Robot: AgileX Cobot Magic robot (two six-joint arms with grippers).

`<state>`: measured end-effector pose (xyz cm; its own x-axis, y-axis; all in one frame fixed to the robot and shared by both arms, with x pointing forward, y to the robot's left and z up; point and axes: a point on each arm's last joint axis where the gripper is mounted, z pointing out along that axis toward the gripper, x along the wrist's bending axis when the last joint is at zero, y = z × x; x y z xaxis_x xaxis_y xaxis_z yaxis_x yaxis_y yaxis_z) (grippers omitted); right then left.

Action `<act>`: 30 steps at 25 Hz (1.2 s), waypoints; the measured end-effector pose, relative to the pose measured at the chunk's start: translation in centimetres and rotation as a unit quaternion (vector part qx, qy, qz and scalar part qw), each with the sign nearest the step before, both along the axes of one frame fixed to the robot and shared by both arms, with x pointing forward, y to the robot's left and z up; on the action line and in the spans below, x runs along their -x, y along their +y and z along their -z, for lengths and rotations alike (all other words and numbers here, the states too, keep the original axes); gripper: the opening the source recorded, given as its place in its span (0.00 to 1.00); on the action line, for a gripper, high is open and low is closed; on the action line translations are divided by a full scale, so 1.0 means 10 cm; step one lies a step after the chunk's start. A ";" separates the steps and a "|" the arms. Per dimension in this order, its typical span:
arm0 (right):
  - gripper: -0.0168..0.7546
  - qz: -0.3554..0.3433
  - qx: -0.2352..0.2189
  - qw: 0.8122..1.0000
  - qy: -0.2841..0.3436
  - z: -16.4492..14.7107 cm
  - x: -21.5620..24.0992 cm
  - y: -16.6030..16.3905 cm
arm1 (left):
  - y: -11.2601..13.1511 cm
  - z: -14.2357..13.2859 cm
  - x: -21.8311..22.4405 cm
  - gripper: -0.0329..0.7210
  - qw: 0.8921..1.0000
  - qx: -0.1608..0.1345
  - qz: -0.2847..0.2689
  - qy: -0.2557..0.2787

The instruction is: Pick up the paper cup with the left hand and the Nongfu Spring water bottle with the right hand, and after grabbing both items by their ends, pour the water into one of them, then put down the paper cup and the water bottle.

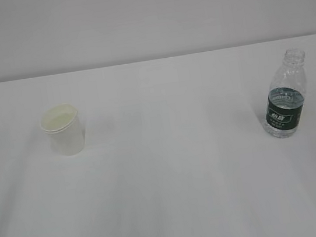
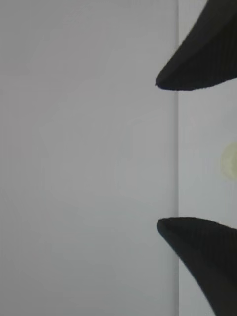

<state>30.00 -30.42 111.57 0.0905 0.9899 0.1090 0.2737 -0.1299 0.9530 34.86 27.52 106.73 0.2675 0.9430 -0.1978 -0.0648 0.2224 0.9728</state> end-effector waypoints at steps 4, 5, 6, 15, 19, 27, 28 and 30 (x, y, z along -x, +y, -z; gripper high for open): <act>0.79 -0.020 -0.014 1.000 0.006 0.01 0.05 0.04 | 0.07 -0.23 0.17 0.81 0.999 -0.009 -0.027 -0.015; 0.79 -0.023 -0.016 1.000 0.002 0.00 0.07 0.05 | 0.09 -0.29 0.21 0.81 0.999 -0.009 -0.032 -0.023; 0.79 -0.025 -0.018 1.000 0.000 0.00 0.09 0.05 | 0.10 -0.35 0.25 0.81 0.999 -0.009 -0.037 -0.029; 0.79 -0.042 0.012 0.999 -0.002 -0.09 0.45 0.06 | 0.29 -0.66 0.67 0.79 0.995 0.010 -0.096 -0.013; 0.79 -0.045 0.021 0.999 0.004 -0.15 0.62 0.06 | 0.35 -0.75 0.91 0.75 0.994 0.039 -0.107 -0.001; 0.79 -0.059 0.009 0.998 0.028 -0.14 0.71 0.08 | 0.29 -0.84 1.26 0.74 0.994 -0.056 -0.047 0.080; 0.79 -0.062 0.005 0.998 0.030 -0.14 0.71 0.09 | 0.28 -0.83 1.29 0.74 0.993 -0.061 -0.037 0.095; 0.79 -0.074 -0.001 0.996 0.039 -0.13 0.73 0.12 | 0.26 -0.80 1.33 0.74 0.989 -0.069 -0.025 0.126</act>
<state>22.73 -29.26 112.89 -0.0492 0.9928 0.1091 0.3625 -0.0840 0.9282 21.53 30.15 114.70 0.1784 0.9765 -0.1205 0.1766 0.0887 0.9803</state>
